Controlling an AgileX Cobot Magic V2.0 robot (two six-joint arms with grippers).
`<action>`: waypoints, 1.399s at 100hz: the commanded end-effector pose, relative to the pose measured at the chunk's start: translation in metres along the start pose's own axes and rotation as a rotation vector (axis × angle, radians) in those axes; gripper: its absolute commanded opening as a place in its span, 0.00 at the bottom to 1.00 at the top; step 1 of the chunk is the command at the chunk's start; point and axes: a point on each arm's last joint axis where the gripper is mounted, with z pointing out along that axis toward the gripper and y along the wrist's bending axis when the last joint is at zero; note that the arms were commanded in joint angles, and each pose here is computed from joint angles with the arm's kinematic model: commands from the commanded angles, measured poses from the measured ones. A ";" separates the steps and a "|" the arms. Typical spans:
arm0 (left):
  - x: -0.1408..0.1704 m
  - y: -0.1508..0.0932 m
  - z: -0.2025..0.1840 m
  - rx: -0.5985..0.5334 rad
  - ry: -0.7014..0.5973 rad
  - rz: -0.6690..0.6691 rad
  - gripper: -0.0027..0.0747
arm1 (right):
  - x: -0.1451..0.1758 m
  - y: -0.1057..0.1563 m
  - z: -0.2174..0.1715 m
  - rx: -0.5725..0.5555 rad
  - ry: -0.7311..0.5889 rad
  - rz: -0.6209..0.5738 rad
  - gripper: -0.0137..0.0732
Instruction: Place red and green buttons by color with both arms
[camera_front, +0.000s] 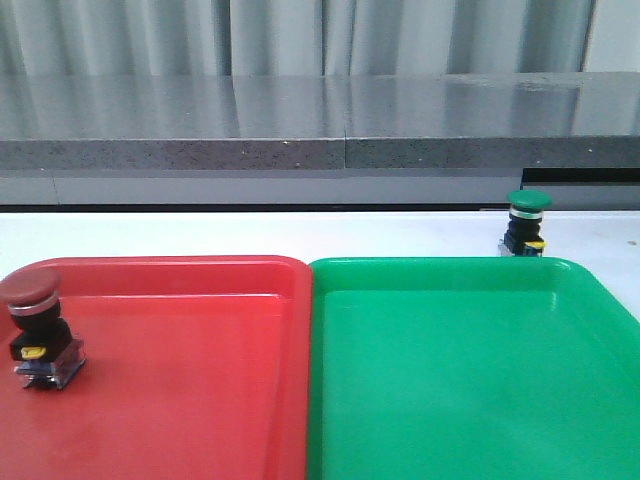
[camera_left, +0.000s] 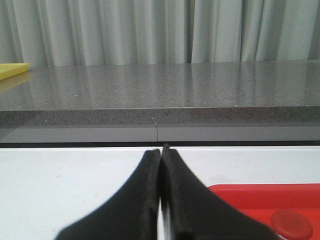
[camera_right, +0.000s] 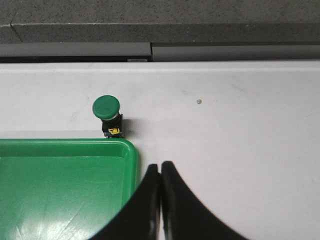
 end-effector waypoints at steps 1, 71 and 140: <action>-0.005 0.000 -0.003 0.007 -0.101 -0.020 0.01 | -0.026 0.007 0.009 -0.025 -0.048 -0.012 0.28; -0.005 0.000 -0.003 0.007 -0.101 -0.020 0.01 | -0.074 0.054 0.161 -0.086 0.298 -0.023 0.90; -0.005 0.000 -0.003 0.007 -0.101 -0.020 0.01 | -0.045 0.069 0.254 -0.076 0.585 -0.034 0.90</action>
